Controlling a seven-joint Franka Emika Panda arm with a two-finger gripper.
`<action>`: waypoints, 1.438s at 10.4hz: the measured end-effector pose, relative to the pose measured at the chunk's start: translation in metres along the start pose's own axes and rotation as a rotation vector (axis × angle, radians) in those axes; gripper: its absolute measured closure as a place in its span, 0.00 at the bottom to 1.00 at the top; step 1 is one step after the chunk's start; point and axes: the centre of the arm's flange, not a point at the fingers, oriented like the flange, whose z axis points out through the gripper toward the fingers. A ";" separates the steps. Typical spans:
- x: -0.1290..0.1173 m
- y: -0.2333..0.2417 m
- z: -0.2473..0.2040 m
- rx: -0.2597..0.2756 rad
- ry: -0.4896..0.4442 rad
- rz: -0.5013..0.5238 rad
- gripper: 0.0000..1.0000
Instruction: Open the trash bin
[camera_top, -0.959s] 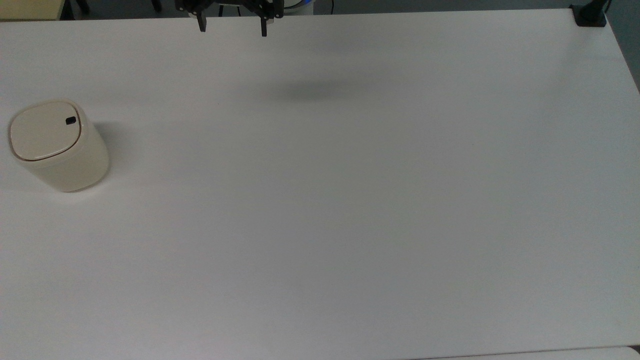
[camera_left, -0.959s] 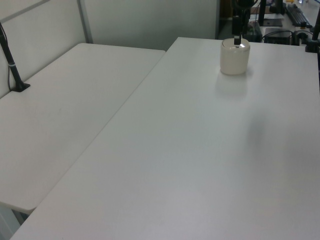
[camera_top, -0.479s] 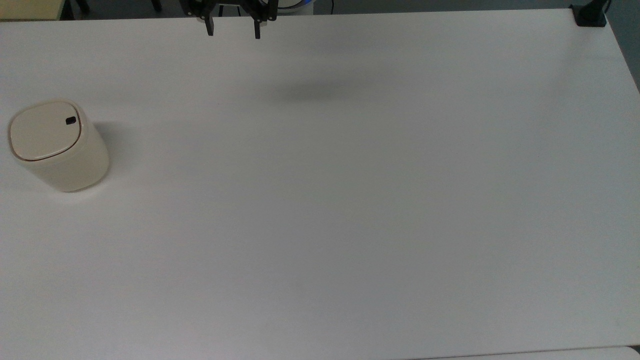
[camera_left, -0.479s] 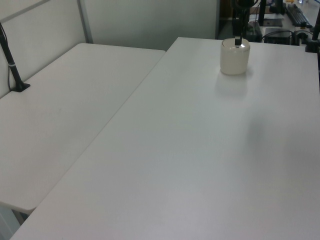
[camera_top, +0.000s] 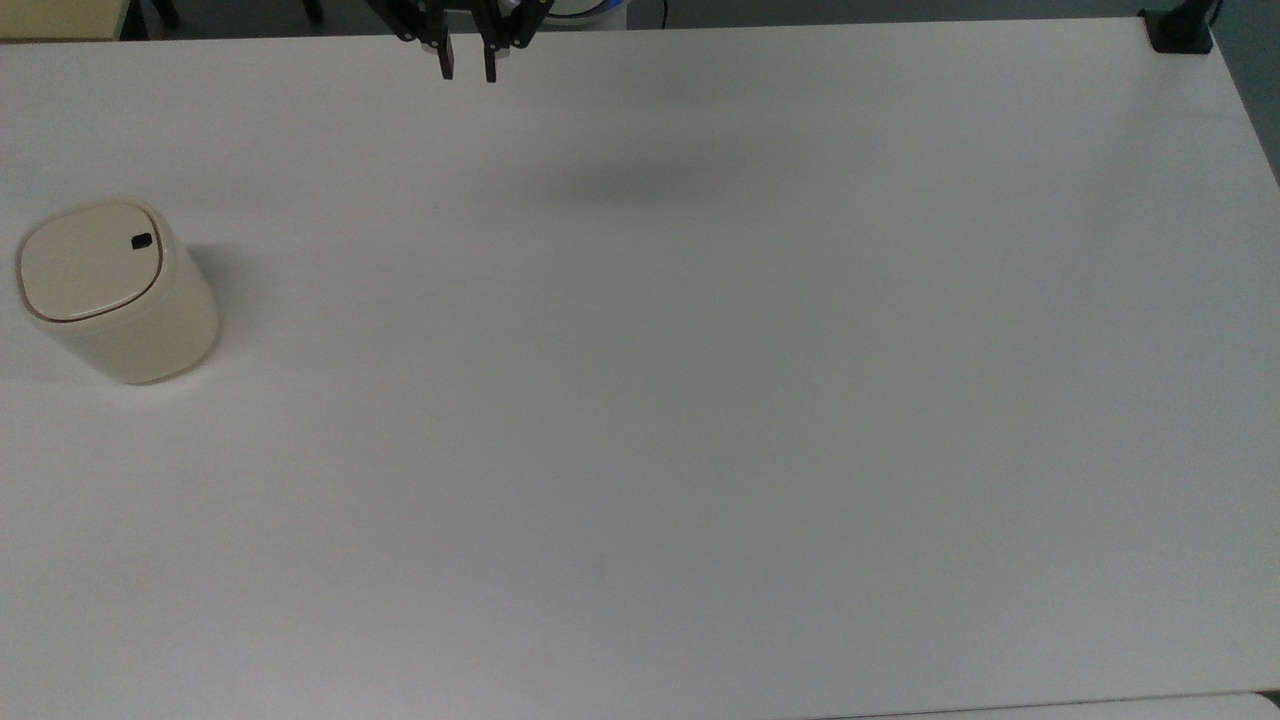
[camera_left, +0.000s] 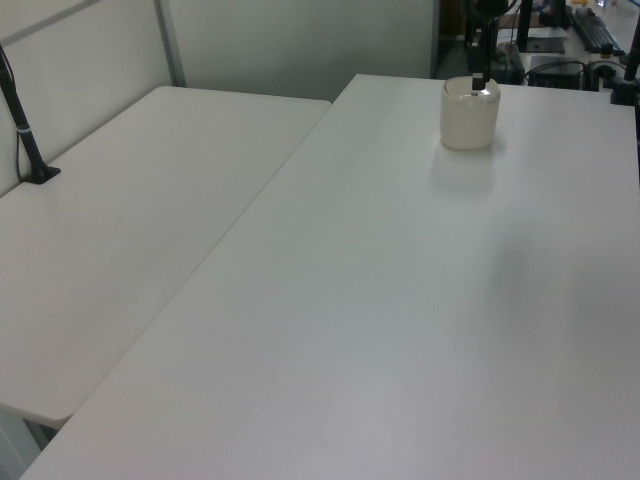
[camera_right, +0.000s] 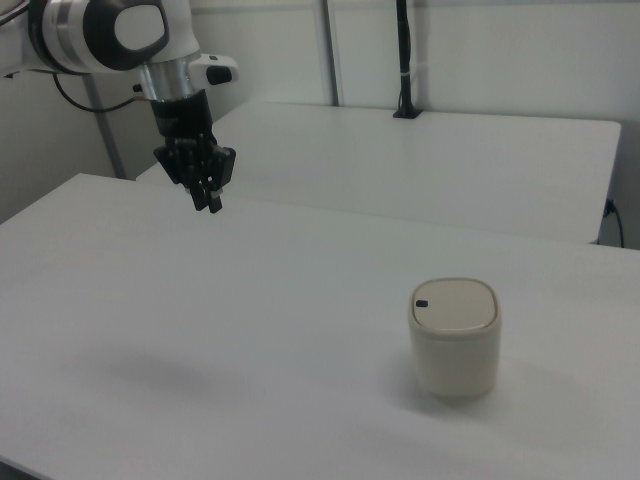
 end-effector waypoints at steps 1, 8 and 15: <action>0.000 0.000 0.000 0.000 0.000 0.000 0.72; 0.000 -0.003 0.001 -0.001 -0.002 -0.006 0.72; -0.002 -0.017 0.018 -0.031 -0.044 -0.037 0.70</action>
